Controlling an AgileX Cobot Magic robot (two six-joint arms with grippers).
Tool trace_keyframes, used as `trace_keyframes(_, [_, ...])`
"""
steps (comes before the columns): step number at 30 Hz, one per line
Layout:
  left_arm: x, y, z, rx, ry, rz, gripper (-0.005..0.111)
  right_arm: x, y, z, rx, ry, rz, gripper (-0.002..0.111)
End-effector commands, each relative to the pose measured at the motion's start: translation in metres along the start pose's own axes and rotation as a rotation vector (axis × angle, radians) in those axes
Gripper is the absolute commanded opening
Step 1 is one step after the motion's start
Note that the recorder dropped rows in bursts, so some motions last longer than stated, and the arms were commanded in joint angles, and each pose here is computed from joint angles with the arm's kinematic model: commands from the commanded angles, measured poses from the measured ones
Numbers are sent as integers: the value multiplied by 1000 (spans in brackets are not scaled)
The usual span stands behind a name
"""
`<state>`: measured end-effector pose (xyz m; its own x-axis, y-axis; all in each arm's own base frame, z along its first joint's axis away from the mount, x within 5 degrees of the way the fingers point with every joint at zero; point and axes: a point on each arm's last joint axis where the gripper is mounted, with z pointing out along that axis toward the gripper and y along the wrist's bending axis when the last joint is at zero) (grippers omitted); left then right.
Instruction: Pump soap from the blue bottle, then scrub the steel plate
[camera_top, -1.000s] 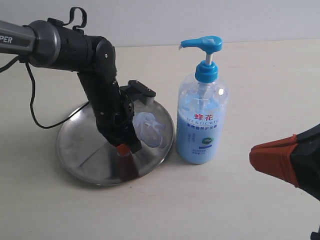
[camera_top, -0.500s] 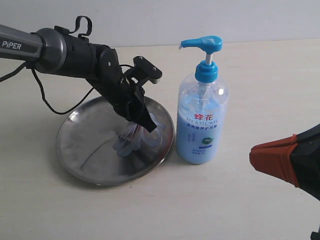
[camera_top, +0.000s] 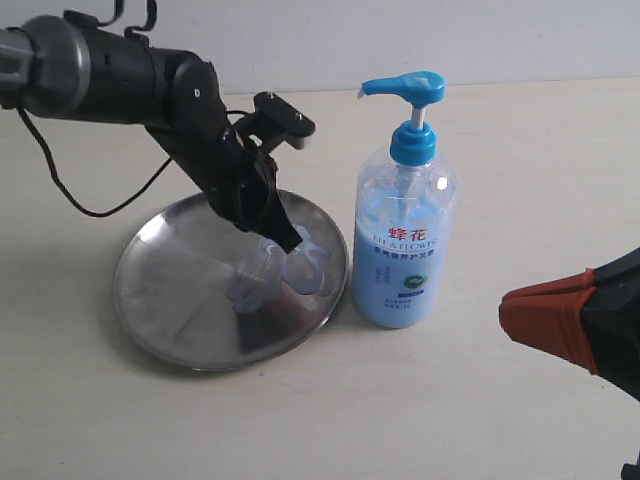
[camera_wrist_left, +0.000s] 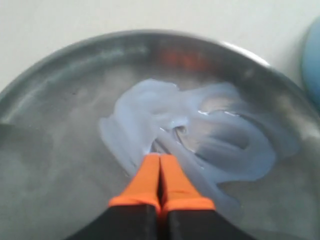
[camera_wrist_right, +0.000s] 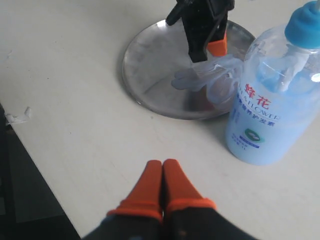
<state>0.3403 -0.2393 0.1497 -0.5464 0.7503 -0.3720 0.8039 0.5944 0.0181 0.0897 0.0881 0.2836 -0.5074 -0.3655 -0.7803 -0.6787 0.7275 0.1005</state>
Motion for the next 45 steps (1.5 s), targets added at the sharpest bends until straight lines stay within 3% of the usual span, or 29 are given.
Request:
trace_keyframes(1, [-1, -5, -33, 8, -10, -63, 0, -1, -1, -2, 9, -20, -14, 0])
trace_keyframes(14, [39, -27, -97, 9, -43, -185, 0, -1, -2, -2, 18, -15, -24, 0])
trace_keyframes(28, [65, -44, -157, -2, -185, -197, 0, -1, -3, -2, 38, -13, -43, 0])
trace_keyframes(45, [104, -69, -243, -48, -460, -171, 0, 0, -5, -1, 57, -20, -23, 0])
